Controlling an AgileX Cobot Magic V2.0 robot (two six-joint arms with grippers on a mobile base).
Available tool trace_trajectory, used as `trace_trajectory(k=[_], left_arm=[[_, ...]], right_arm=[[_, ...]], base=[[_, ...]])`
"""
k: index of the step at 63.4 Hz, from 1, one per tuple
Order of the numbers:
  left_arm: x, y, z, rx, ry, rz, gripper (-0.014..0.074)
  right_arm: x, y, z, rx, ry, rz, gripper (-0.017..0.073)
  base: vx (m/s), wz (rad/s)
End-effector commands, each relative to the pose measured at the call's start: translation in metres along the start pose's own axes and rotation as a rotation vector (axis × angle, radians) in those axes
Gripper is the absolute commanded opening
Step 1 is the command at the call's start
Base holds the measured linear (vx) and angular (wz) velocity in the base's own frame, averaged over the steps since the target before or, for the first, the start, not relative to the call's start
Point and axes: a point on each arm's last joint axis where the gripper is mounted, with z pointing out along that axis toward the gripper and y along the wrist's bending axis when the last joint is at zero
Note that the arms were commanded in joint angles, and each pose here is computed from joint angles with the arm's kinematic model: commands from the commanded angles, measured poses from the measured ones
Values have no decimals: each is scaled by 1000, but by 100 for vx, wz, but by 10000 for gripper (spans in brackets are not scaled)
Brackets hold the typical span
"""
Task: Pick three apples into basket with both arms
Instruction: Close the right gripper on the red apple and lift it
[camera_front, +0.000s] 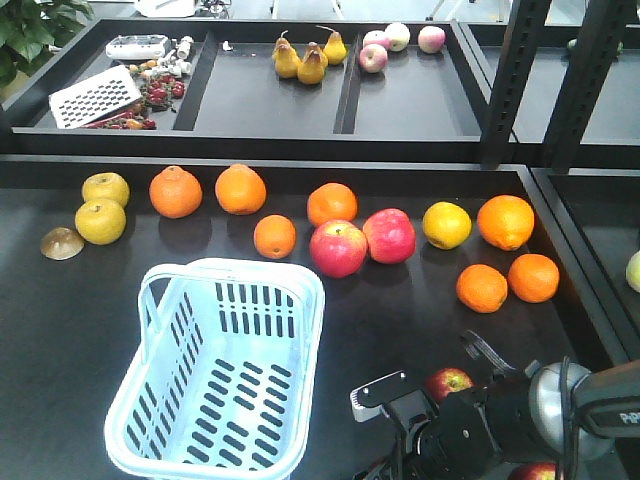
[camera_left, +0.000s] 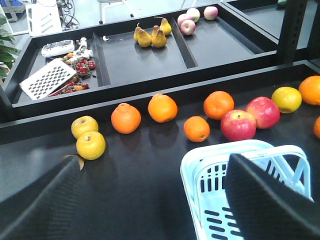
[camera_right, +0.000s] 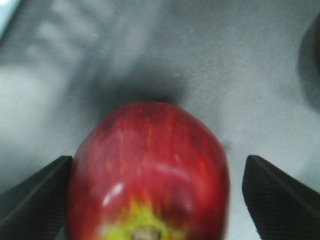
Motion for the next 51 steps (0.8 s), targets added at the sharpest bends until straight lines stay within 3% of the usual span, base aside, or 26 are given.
trace_trajectory(k=[1, 26, 51], left_arm=[[-12, 0, -4, 6, -86, -3, 558], [-12, 0, -4, 6, -86, -3, 558], [-12, 0, -4, 6, -86, -3, 558]], right_arm=[[-11, 2, -8, -5, -73, 1, 610], [-7, 2, -7, -9, -29, 45, 378], [-2, 2, -12, -16, 21, 52, 350]], base=[[0, 0], [0, 0], [0, 0]])
